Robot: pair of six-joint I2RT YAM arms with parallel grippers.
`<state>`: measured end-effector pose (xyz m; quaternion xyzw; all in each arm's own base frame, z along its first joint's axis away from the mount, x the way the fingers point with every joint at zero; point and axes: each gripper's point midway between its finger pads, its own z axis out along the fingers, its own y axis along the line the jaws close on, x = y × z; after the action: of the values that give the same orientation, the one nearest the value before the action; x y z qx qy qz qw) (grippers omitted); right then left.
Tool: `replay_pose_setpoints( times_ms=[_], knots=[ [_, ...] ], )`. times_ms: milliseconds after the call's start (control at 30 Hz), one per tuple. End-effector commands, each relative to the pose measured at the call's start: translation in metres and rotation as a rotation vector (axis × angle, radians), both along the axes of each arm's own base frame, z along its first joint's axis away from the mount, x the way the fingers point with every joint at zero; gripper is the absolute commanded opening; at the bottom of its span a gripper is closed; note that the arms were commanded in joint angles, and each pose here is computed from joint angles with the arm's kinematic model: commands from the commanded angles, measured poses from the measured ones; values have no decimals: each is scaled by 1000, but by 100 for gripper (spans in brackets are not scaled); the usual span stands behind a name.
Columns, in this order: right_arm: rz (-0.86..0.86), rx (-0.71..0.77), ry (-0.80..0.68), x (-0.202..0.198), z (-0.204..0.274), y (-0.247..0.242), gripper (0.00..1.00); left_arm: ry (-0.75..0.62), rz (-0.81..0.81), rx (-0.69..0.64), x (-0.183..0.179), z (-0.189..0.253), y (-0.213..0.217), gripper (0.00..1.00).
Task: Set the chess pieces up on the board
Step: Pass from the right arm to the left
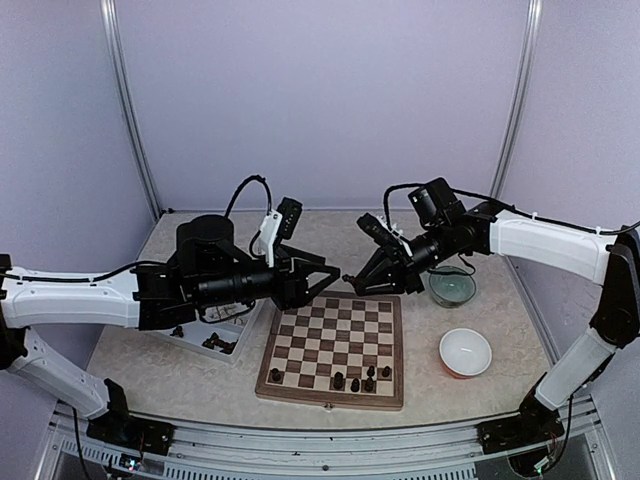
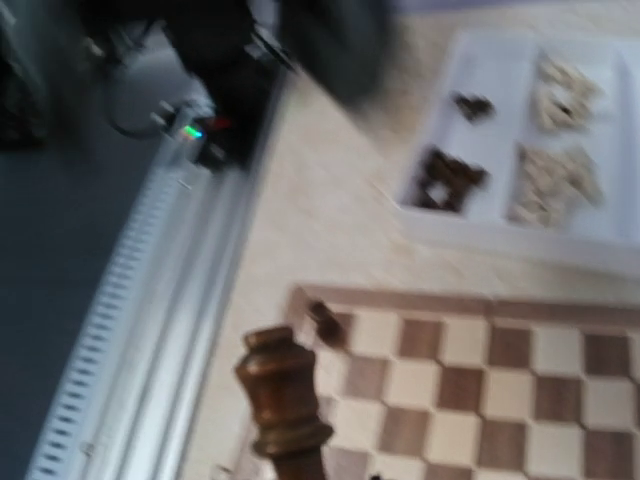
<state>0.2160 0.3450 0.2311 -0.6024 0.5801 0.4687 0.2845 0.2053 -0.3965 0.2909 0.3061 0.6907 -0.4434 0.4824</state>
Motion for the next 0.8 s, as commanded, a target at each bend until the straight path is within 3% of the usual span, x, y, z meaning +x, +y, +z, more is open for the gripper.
replay_pose_setpoints(
  times_ms=[0, 133, 500, 633, 767],
  knots=[
    [71, 104, 77, -15, 25, -1, 8, -32, 55, -16, 11, 5, -22, 54],
    [68, 105, 75, -16, 24, -2, 8, -5, 32, 1, 11, -7, -32, 49],
    [67, 94, 79, -14, 21, -1, 9, 9, -25, -15, 4, -8, -39, 24],
    [64, 89, 75, -13, 20, -1, 9, 15, -31, -14, 5, -9, -40, 21],
    [62, 86, 69, -12, 19, -1, 9, 27, -25, -17, 9, -9, -40, 30]
  ],
)
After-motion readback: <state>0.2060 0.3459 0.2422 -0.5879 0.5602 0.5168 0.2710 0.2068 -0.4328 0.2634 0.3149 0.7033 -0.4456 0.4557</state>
